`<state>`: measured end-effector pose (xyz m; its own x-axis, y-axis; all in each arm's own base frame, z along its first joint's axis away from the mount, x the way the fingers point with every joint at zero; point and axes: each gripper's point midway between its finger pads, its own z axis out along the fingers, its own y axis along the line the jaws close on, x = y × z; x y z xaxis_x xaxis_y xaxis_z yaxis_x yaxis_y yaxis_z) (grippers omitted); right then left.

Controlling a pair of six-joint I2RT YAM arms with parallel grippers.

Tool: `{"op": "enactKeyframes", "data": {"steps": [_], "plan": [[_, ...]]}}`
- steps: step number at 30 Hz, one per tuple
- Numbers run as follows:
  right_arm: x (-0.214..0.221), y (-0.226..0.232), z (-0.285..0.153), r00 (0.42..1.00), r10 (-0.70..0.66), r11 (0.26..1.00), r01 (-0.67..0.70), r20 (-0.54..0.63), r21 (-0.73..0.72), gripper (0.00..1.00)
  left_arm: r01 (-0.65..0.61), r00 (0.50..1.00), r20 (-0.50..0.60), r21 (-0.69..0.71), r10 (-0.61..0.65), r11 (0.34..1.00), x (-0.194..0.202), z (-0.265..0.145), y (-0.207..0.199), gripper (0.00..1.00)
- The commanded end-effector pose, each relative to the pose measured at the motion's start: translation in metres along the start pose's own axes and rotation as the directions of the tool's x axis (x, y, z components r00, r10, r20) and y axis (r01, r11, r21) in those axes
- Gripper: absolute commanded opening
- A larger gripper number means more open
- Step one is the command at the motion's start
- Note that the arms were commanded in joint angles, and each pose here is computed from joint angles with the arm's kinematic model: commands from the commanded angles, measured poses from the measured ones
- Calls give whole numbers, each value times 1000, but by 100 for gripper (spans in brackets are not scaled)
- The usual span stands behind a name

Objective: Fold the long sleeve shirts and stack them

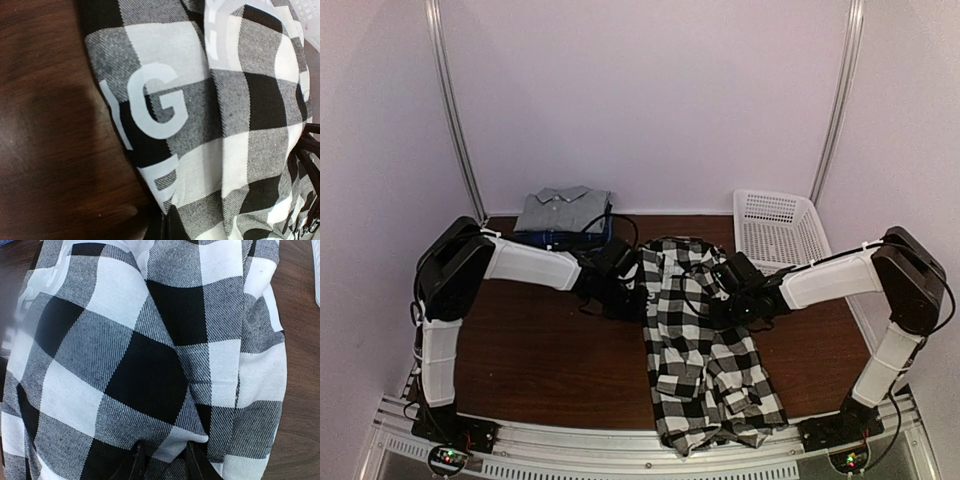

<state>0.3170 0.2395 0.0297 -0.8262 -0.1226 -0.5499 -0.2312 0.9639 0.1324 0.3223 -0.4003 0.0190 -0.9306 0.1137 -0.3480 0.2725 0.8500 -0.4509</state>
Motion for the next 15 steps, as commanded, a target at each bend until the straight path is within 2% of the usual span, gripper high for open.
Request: {"op": "enactKeyframes", "data": {"steps": [1, 9, 15], "plan": [[-13, 10, 12, 1000, -22, 1000, 22, 22, -12, 30, 46, 997, 58, -42, -43, 998, -27, -2, 24, 0], [-37, 26, 49, 999, -41, 999, 41, 9, 0, 30, 85, 992, 102, -90, -76, 992, -66, -8, 71, 0], [-71, 45, 70, 999, -37, 999, 37, 11, -25, 30, 71, 990, 132, -92, -59, 993, -112, -10, 94, 0]]}}
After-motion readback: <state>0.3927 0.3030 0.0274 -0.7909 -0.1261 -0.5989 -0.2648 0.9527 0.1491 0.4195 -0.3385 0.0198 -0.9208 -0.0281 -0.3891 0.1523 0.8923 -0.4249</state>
